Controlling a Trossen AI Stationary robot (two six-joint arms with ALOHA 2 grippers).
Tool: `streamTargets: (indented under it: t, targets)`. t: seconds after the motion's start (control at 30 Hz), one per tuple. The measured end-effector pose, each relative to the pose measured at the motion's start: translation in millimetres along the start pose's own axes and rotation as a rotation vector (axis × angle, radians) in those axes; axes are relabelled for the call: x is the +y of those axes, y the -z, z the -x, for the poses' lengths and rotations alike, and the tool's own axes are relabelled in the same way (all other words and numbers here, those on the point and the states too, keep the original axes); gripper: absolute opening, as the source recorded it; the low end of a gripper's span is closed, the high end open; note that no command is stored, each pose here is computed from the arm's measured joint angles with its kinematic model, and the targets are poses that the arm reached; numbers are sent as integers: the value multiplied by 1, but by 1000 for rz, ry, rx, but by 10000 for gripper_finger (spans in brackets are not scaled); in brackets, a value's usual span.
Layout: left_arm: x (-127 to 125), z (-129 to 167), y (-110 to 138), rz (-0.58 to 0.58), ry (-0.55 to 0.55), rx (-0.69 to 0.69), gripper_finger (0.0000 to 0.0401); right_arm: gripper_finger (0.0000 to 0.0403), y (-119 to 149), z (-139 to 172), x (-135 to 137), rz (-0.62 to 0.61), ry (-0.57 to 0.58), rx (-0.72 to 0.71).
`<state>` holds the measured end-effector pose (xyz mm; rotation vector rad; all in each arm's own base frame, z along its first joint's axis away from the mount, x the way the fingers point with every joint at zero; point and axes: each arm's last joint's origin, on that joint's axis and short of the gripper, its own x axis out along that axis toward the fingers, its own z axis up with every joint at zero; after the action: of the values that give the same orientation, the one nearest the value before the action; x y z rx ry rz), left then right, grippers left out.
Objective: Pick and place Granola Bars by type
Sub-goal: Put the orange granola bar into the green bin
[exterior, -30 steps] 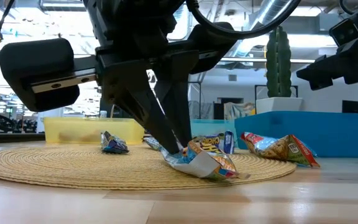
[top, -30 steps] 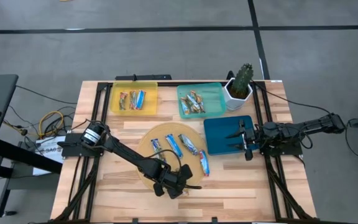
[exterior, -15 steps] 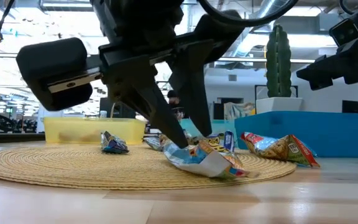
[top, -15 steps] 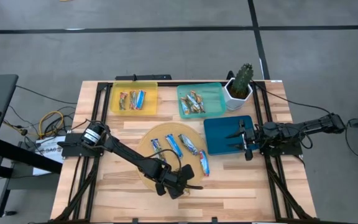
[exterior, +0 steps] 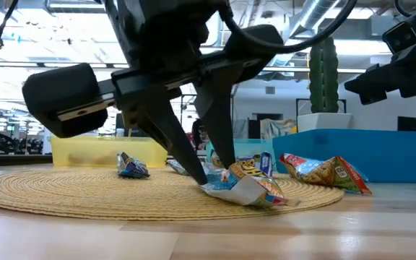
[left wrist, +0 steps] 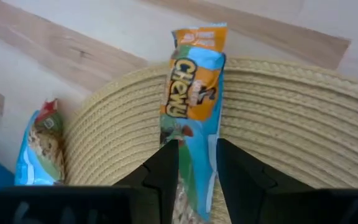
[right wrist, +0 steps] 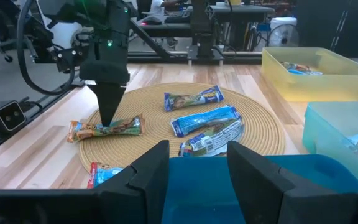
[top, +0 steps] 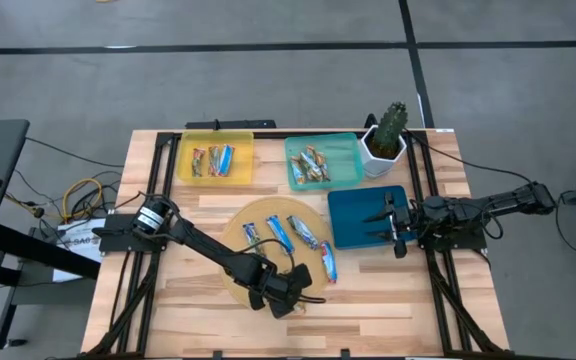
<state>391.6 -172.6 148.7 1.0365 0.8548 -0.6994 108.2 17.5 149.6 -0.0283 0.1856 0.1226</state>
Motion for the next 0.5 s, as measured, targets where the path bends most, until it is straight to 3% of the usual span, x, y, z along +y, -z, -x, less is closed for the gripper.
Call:
streamTargets:
  t: [0.5]
  targets:
    - [3, -16, 5, -29, -22, 19, 103, 154, 0, 0, 0, 0, 0, 0]
